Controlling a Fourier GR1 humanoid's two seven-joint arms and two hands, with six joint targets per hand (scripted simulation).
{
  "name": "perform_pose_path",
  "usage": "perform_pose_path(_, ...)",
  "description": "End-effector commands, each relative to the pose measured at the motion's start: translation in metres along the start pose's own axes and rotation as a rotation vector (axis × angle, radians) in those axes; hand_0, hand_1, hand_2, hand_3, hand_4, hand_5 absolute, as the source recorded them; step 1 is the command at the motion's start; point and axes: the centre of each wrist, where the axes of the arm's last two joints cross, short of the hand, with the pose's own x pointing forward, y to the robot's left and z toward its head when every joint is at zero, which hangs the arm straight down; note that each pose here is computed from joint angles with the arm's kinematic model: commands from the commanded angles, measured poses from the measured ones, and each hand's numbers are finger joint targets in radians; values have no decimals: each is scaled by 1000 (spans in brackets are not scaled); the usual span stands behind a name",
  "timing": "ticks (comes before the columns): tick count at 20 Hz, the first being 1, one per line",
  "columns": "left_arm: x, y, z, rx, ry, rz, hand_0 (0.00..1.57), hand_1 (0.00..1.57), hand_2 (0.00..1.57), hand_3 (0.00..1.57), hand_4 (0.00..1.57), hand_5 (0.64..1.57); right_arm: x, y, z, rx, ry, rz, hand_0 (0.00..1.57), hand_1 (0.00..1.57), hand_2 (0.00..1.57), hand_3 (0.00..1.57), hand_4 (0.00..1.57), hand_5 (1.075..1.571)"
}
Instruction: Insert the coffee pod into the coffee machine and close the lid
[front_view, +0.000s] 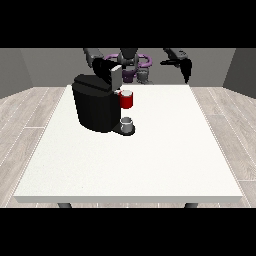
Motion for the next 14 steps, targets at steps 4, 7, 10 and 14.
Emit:
perform_pose_path(4,-3,3,2,-34,12,-18,0,0,0,0,158,1571,35,15,-27,17,-10,80,0,0,0,0,215,1571)
perform_pose_path(7,-7,12,4,-1,18,-7,0,0,0,0,148,1571,26,32,-22,55,-24,80,0,0,0,0,149,1571)
perform_pose_path(10,-4,17,-2,0,-19,-5,0,0,0,0,139,1571,46,22,-33,40,-73,108,0,0,0,0,110,1571)
perform_pose_path(14,-10,10,2,-2,-17,16,0,0,0,0,0,1571,37,32,-30,69,-77,62,0,0,0,0,125,1571)
